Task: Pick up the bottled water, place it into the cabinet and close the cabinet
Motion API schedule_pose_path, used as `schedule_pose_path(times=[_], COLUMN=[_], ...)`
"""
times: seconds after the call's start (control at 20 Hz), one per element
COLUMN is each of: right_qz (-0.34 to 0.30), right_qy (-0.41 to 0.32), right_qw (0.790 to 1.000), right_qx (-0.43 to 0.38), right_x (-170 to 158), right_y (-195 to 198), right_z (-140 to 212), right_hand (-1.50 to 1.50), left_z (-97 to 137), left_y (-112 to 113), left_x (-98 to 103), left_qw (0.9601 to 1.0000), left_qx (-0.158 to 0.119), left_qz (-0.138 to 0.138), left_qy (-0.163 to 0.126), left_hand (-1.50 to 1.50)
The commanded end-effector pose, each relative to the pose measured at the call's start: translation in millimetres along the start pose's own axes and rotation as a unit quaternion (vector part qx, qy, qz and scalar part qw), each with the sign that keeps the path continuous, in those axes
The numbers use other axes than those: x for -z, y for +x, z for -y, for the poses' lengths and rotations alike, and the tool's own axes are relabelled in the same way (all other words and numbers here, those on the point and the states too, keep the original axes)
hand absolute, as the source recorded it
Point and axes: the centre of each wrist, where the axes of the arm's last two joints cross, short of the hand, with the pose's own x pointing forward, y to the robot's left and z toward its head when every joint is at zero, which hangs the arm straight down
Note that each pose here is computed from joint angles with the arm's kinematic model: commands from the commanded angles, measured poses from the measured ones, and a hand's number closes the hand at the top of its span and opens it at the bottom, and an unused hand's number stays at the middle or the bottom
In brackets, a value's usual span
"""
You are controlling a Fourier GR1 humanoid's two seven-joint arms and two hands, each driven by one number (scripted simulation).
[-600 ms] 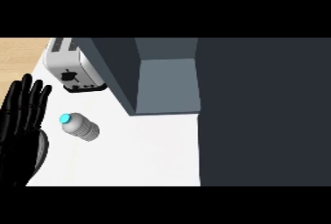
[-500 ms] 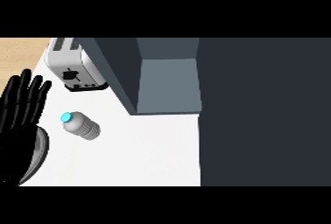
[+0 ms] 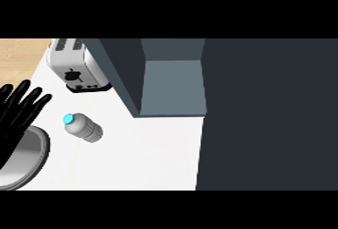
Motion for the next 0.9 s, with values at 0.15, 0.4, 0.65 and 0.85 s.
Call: schedule_pose_path(times=[0.15,0.4,0.65,0.85], right_qz=[-0.016,-0.015,-0.013,-0.019], right_qy=[0.031,0.024,0.025,0.021], right_qw=[0.999,0.999,0.999,0.999], right_qx=[0.026,0.022,0.029,0.029], right_x=[-25,-17,-25,-25], right_y=[36,47,68,63], right_z=[-17,-31,-32,-42], right_hand=[-1.50,-1.50,-1.50,-1.50], left_z=[-69,-67,-82,-78], left_y=[37,53,56,48], left_x=[-15,-36,-24,-37], left_qw=[0.9981,0.9958,0.9962,0.9952], left_qx=[-0.051,-0.066,-0.053,-0.037], left_qz=[-0.015,-0.048,-0.065,-0.079], left_qy=[-0.031,-0.041,-0.021,-0.045], left_hand=[-1.50,-1.50,-1.50,-1.50])
